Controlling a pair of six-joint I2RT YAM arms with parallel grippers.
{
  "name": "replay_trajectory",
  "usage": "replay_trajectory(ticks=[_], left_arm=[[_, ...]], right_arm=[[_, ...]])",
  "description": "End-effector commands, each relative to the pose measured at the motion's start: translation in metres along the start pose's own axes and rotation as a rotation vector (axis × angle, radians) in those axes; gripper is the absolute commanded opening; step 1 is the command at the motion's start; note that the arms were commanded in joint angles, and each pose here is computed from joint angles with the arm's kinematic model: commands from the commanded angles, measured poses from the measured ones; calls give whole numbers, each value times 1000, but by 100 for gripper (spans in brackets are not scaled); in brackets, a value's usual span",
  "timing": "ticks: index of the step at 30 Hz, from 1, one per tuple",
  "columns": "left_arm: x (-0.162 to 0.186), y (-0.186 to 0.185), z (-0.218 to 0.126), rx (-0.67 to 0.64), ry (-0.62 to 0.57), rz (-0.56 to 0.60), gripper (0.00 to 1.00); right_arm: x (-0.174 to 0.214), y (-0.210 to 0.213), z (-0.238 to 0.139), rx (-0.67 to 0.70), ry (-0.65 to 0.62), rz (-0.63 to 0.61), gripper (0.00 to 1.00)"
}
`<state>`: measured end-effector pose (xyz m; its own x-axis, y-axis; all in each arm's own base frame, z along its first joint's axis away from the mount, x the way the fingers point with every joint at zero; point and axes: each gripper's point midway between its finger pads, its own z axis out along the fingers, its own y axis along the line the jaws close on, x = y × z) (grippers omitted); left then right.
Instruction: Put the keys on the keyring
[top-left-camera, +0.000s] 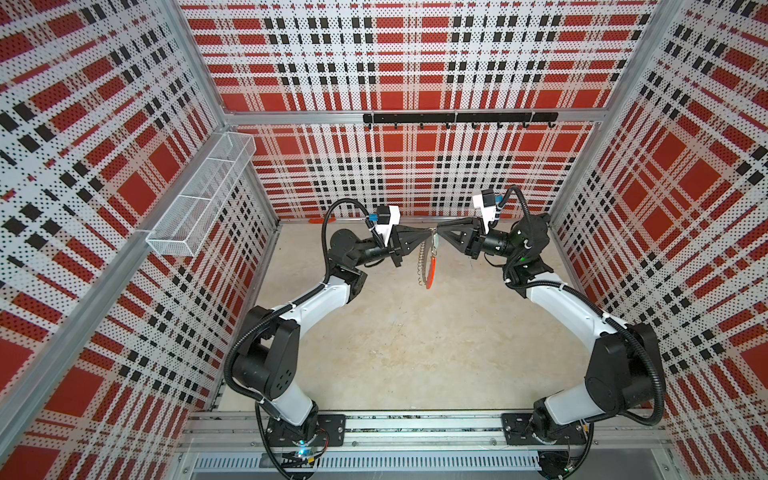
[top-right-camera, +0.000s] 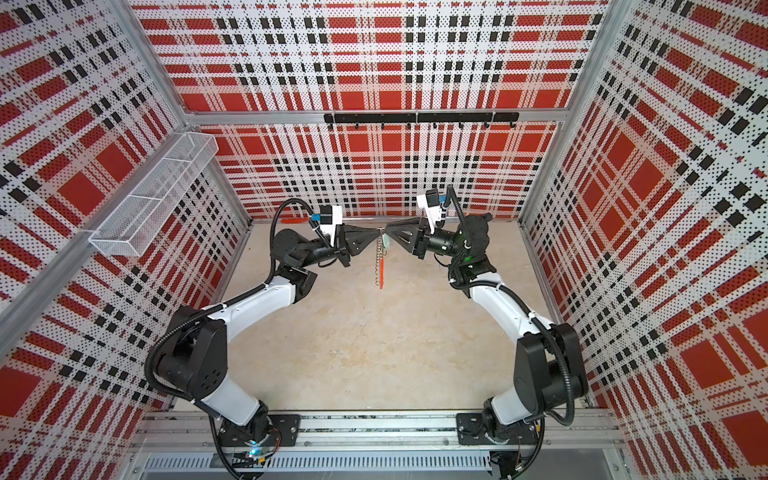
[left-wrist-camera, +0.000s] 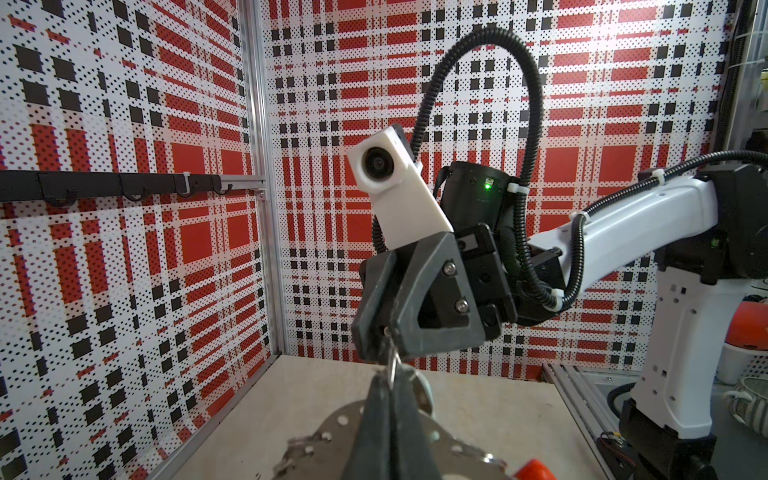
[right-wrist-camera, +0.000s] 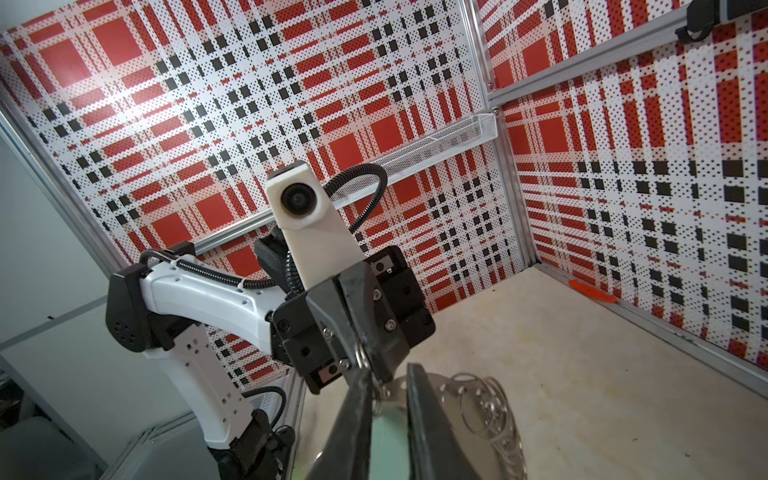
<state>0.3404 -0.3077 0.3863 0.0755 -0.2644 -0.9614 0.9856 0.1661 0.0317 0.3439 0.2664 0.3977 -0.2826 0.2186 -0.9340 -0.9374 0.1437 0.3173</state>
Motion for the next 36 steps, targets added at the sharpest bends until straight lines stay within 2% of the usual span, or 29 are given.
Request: replay_trajectory(ticks=[1,3,9,15,25,28,29,31,33,36], left_arm=[[-5,3,-1,-6,-22,31,0],[-6,3,-1,-6,-23,33,0],[-9,4,-2,-25,-30,71,0],[-16,3,-1,-50,-47,142,0],[-9,2,11,-57,-55,138,0],[-7,4,11,-61,-64,123,0],[-7,5,10,-62,-71,119,0],[-8,7,7,-64,-86,102,0],[-8,8,5,-57,-91,88,0],[-3,5,2,-48,-97,70,0]], right_arm=[[-4,5,5,-23,1,-26,6],[-5,5,5,-23,3,-25,0],[2,0,3,12,31,-11,0],[24,-20,3,77,103,47,0],[39,-19,20,45,138,98,0],[37,-26,18,88,120,96,0],[33,-28,14,112,109,89,2],[31,-40,1,189,82,84,16],[28,-51,-15,277,53,72,27],[23,-59,-36,392,45,13,30]])
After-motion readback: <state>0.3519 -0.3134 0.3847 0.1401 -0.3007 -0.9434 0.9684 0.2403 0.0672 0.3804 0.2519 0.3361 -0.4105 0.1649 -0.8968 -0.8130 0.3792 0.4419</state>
